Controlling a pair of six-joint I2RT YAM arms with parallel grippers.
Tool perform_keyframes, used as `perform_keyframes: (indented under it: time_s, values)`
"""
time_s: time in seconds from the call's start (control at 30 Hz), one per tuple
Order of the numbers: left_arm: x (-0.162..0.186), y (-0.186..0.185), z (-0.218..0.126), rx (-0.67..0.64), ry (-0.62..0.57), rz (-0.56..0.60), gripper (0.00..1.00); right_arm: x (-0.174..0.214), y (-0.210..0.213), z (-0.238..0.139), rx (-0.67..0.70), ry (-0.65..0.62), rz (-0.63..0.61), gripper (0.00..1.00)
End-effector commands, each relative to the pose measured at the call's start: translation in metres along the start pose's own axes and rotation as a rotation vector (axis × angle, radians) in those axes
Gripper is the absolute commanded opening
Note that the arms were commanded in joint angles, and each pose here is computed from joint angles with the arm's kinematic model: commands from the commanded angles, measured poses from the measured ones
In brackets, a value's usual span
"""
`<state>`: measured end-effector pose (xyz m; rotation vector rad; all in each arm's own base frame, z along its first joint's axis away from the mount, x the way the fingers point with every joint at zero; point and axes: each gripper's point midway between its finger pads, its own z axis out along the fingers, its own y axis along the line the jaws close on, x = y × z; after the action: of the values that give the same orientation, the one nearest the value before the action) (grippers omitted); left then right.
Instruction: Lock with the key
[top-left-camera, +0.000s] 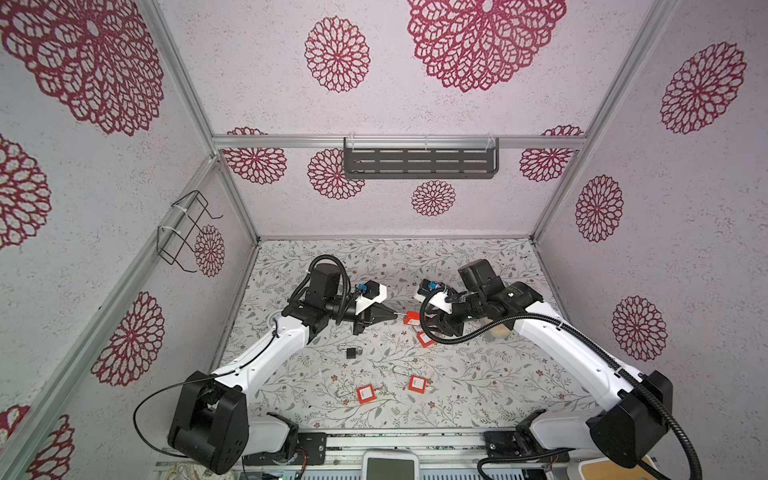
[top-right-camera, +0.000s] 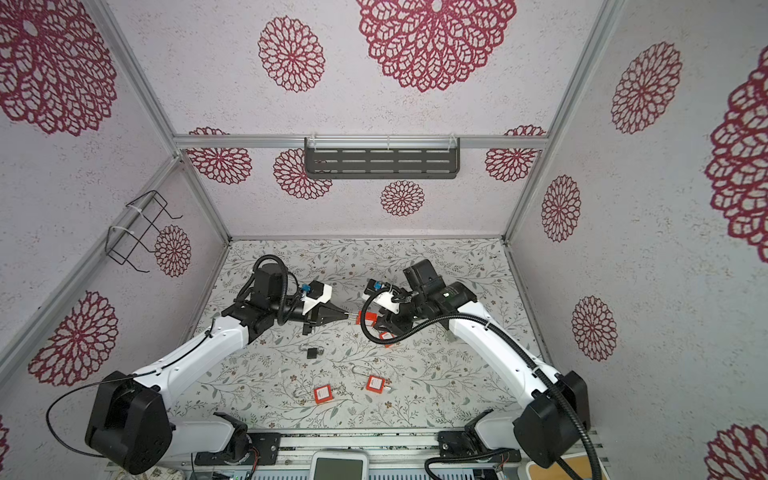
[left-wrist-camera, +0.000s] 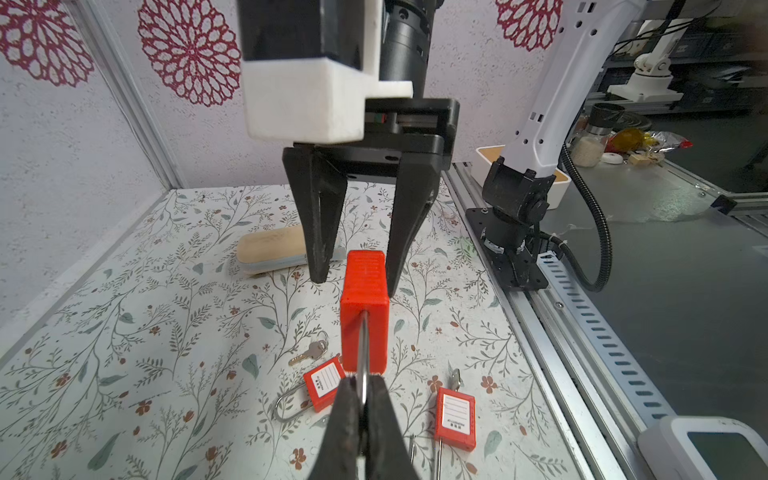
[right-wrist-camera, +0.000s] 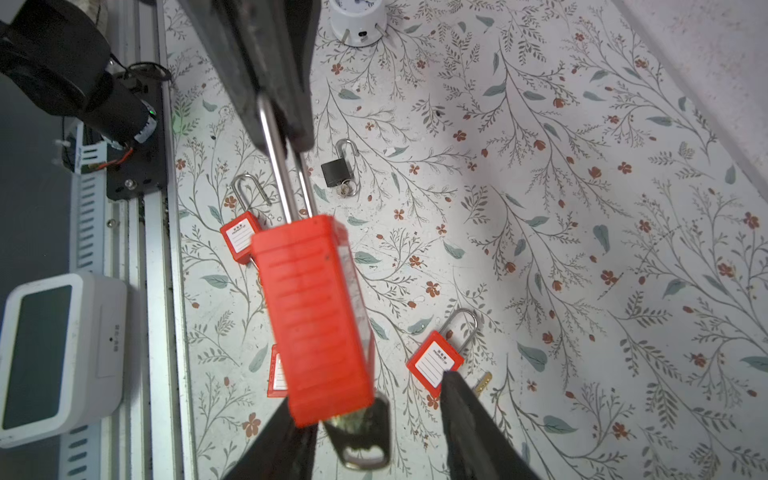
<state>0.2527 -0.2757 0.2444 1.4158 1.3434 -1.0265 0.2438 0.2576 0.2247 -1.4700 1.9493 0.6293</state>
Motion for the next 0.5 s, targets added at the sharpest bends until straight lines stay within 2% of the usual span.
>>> perform_keyframes:
  time_s: [0.0, 0.1, 0.23, 0.47]
  values:
    - [-0.016, -0.005, -0.001, 0.014, -0.031, 0.044, 0.0, -0.008, 0.002, -0.018, 0.027, -0.017, -0.023, 0.61]
    - [-0.017, -0.005, -0.002, 0.014, -0.033, 0.044, 0.0, 0.002, 0.002, -0.021, 0.032, 0.045, -0.015, 0.66]
    - [-0.019, -0.008, -0.002, 0.018, -0.035, 0.054, 0.0, 0.008, 0.003, -0.025, 0.021, 0.101, 0.01, 0.67]
    - [-0.019, -0.01, 0.0, 0.023, -0.032, 0.063, 0.0, 0.004, 0.008, -0.02, -0.047, 0.11, 0.038, 0.56]
